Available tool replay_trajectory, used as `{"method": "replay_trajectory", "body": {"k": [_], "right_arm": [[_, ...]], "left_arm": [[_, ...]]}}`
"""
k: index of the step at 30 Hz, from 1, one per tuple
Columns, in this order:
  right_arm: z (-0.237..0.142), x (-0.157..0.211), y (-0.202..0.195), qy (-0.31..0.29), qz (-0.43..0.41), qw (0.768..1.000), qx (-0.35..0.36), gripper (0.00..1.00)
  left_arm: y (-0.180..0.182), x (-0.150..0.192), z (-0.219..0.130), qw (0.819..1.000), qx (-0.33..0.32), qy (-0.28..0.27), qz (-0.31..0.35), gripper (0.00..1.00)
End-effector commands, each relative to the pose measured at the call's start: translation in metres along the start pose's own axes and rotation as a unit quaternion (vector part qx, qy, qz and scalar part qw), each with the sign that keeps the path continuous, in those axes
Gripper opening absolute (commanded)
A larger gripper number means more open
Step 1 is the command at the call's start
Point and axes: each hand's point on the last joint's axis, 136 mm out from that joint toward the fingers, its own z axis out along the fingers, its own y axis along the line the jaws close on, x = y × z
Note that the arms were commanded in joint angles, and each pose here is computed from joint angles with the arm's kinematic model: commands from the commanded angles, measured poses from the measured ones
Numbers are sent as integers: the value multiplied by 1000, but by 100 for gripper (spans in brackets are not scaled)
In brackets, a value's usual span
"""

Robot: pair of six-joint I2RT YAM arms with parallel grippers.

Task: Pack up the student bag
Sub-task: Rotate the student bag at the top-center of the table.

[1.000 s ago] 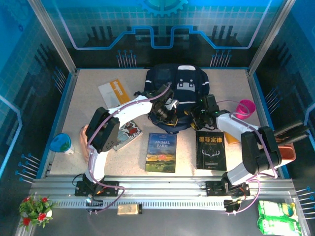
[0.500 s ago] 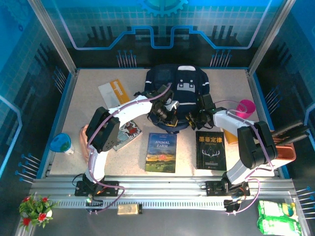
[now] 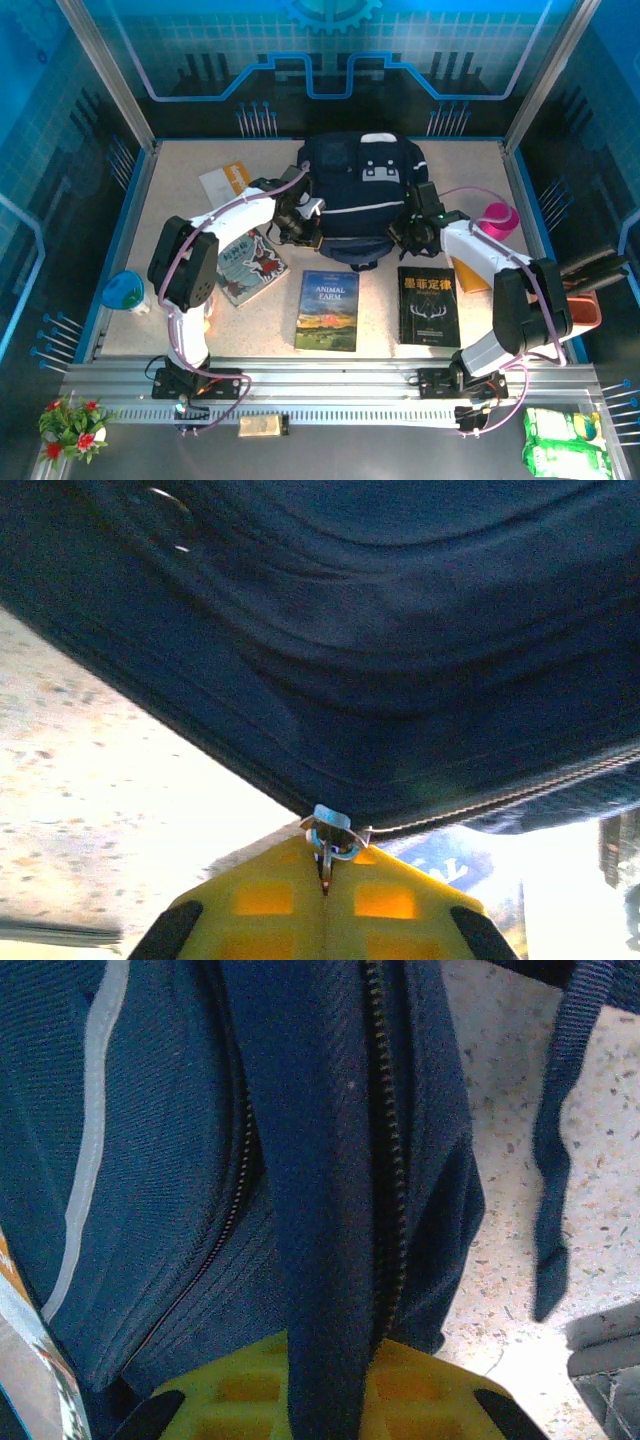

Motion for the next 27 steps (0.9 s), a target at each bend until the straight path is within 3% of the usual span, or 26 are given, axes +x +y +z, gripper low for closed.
{"method": "replay_trajectory", "body": {"k": [1,9,16,21,23,27], "right_arm": [[-28,-41,20,-72,-53,996,-26,14],[-27,-65,29,-56,-91,993,-48,13],[-16,-76,31,-43,-103,992,-57,13],[-11,-84,29,-41,-104,992,-53,15],[-11,-83,29,-34,-106,993,-49,19],[-23,-73,31,-41,-102,992,-57,45]], "left_arm": [[32,16,-13,997,-74,6,12,0],[41,9,3,997,-77,-7,27,0],[25,-7,10,997,-30,-29,61,0],[34,-13,18,997,-47,-29,62,0],[31,-15,19,997,-41,-29,61,0],[-9,-16,17,994,50,-44,84,0]]}}
